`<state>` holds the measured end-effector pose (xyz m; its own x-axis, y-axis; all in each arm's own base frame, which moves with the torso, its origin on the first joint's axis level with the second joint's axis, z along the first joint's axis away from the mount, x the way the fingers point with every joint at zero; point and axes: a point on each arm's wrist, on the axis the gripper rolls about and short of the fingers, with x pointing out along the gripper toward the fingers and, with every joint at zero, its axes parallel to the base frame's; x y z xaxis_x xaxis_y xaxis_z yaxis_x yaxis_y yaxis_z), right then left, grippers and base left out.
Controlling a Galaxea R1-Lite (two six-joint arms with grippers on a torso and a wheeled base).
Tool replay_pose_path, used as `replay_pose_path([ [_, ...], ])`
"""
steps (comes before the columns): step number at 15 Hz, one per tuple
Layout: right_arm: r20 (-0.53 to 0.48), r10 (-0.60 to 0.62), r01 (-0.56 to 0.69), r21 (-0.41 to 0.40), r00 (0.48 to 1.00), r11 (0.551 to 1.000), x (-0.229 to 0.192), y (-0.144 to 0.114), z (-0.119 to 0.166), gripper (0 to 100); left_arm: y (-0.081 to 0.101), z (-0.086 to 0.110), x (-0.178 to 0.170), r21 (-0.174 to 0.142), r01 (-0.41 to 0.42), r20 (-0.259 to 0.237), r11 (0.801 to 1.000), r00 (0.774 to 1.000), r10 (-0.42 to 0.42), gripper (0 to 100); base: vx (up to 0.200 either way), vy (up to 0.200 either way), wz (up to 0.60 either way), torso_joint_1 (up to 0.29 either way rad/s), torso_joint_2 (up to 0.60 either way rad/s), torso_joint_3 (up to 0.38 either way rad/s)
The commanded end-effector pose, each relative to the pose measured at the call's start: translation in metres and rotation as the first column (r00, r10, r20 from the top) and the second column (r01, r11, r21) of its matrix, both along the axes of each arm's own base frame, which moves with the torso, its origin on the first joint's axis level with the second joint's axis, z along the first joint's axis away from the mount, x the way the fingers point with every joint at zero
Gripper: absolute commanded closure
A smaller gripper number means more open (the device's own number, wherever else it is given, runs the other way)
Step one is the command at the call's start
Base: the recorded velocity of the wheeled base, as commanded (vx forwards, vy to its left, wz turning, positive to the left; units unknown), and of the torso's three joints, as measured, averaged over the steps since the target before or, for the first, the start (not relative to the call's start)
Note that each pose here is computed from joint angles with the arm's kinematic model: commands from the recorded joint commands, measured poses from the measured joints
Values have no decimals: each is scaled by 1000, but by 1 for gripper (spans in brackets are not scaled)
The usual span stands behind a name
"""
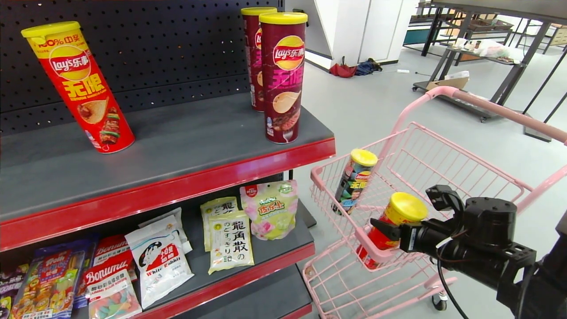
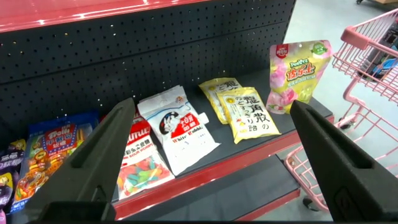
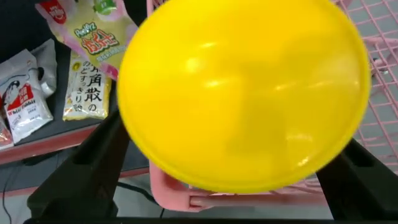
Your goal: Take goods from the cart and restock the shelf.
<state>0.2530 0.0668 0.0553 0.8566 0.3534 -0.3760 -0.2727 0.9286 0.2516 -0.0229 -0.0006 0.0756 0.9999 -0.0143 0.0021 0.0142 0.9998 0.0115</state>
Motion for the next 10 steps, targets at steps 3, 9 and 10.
replay_pose_path([
  [3,2,2,-2,-5,1000,1000,9,2,-4,0,0,0,0,2,0,-1,1000,1000,0,0,0,0,0,0,0,0],
  [9,-2,-2,2,-9,1000,1000,17,6,-10,100,0,0,0,5,0,-1,1000,1000,0,0,0,0,0,0,0,0],
  [10,-2,-3,3,-11,1000,1000,17,6,-10,100,0,0,0,5,0,-1,1000,1000,0,0,0,0,0,0,0,0],
])
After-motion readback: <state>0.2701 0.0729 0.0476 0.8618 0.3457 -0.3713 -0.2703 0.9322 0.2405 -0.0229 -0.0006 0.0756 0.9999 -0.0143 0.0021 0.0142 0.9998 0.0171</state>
